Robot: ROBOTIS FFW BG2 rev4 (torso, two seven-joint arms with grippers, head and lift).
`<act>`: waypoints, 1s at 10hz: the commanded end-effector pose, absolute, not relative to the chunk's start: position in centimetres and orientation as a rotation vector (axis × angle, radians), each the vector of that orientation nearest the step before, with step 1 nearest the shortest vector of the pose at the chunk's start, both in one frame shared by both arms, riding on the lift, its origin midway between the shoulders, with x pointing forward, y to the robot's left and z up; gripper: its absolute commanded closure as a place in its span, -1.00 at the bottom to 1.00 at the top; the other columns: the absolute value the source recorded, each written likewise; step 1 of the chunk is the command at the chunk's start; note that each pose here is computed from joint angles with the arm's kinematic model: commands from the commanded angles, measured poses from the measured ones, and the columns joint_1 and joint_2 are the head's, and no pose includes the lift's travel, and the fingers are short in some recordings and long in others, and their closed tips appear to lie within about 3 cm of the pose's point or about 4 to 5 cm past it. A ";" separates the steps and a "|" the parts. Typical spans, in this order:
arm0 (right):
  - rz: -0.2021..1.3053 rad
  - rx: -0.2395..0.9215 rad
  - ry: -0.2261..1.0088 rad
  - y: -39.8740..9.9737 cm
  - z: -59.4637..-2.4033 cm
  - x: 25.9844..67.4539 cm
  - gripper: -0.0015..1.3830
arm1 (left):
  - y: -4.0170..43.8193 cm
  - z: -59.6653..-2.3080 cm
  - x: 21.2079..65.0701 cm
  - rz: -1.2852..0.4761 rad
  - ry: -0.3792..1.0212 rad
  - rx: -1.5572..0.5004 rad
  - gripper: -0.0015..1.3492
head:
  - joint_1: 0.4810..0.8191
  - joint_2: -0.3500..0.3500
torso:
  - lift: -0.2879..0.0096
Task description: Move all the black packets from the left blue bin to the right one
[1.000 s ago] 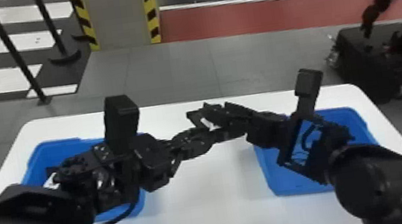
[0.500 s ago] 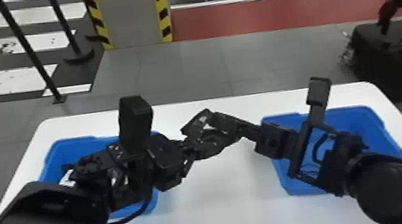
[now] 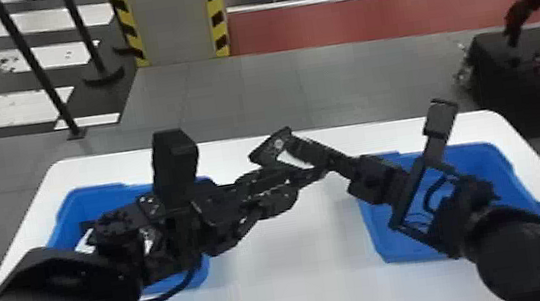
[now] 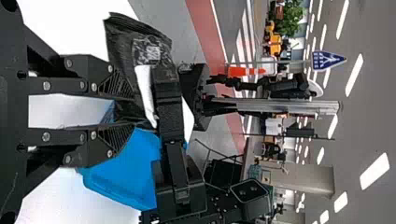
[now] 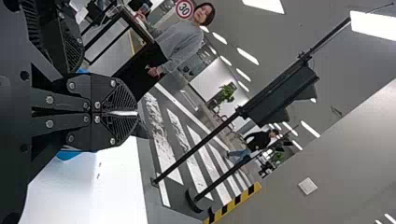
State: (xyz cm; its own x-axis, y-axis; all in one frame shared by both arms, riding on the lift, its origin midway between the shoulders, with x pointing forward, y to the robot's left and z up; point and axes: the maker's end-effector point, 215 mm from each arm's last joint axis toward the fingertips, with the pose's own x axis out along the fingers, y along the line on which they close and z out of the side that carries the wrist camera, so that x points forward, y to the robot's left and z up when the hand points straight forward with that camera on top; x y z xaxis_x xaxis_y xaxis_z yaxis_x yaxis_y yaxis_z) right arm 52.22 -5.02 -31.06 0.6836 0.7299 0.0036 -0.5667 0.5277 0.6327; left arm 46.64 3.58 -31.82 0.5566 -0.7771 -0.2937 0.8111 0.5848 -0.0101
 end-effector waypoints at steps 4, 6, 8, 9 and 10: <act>0.514 0.624 0.212 -14.9 -34.0 56.4 0.74 | 8.1 -35.5 46.1 -0.835 0.377 0.072 -0.47 | 0.27 -0.08 | 0.20; 0.331 0.573 0.192 -22.4 -36.7 56.3 0.74 | 11.9 -35.8 45.6 -0.757 0.379 0.049 -0.52 | 0.27 -0.22 | 0.20; 0.213 0.537 0.214 -25.9 -39.1 54.3 0.74 | 17.6 -34.9 45.1 -0.622 0.361 0.039 -0.52 | 0.27 -0.31 | 0.20; 0.171 0.537 0.232 -27.2 -40.5 53.4 0.74 | 20.1 -34.5 44.6 -0.568 0.358 0.043 -0.53 | 0.27 -0.32 | 0.20; 0.126 0.532 0.241 -28.8 -41.5 52.6 0.74 | 22.3 -34.5 44.0 -0.526 0.368 0.030 -0.55 | 0.27 -0.27 | 0.20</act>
